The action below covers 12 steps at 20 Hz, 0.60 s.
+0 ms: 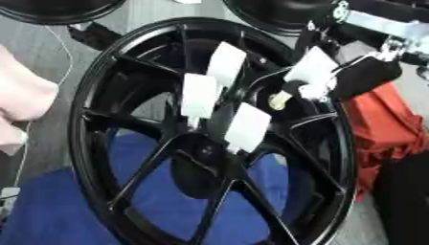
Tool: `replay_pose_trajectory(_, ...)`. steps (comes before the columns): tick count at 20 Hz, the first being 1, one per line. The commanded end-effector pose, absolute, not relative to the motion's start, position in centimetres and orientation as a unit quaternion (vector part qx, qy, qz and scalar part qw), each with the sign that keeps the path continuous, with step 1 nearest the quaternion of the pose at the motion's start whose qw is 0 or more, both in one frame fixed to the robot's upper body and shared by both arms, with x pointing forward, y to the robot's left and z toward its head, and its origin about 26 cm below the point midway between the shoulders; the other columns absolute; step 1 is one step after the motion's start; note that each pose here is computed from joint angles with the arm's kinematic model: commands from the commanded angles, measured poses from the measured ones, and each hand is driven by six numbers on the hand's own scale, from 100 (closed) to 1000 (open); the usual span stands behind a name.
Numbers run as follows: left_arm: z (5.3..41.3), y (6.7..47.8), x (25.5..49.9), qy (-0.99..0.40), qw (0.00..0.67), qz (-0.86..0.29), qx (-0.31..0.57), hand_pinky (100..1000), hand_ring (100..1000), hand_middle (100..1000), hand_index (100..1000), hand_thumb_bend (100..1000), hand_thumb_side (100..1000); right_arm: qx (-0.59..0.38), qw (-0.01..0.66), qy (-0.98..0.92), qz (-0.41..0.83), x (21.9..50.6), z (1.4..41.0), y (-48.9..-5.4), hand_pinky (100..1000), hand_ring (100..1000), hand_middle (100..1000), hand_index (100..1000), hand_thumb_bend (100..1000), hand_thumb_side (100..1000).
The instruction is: Pull the pin out of the wheel hub.
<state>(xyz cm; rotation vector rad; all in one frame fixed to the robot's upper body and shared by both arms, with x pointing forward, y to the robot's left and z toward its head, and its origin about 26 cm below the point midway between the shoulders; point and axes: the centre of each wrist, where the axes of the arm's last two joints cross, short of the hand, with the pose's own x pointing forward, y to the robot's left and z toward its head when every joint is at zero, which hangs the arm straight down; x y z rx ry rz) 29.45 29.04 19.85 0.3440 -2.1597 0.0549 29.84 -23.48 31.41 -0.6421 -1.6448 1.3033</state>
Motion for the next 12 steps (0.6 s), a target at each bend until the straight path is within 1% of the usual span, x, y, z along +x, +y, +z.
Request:
replay_pose_trajectory(1, 20.4, 29.2, 29.2, -0.881, 0.452, 0.023, 0.140, 906, 605, 521, 641, 100, 641, -0.303, 0.428, -0.675, 0.519, 29.3, 32.7, -24.8, 505, 319, 268, 573, 262, 100)
replay_pose_trajectory(7, 20.4, 29.3, 29.2, -0.881, 0.452, 0.026, 0.139, 905, 606, 521, 641, 100, 640, -0.351, 0.424, -0.686, 0.476, 29.0, 32.3, -27.5, 502, 310, 271, 571, 239, 100)
replay_pose_trajectory(12, 20.5, 29.5, 29.2, -0.882, 0.448, 0.034, 0.144, 905, 606, 521, 641, 100, 640, -0.417, 0.442, -0.711, 0.354, 28.8, 31.1, -32.0, 443, 284, 271, 568, 200, 100)
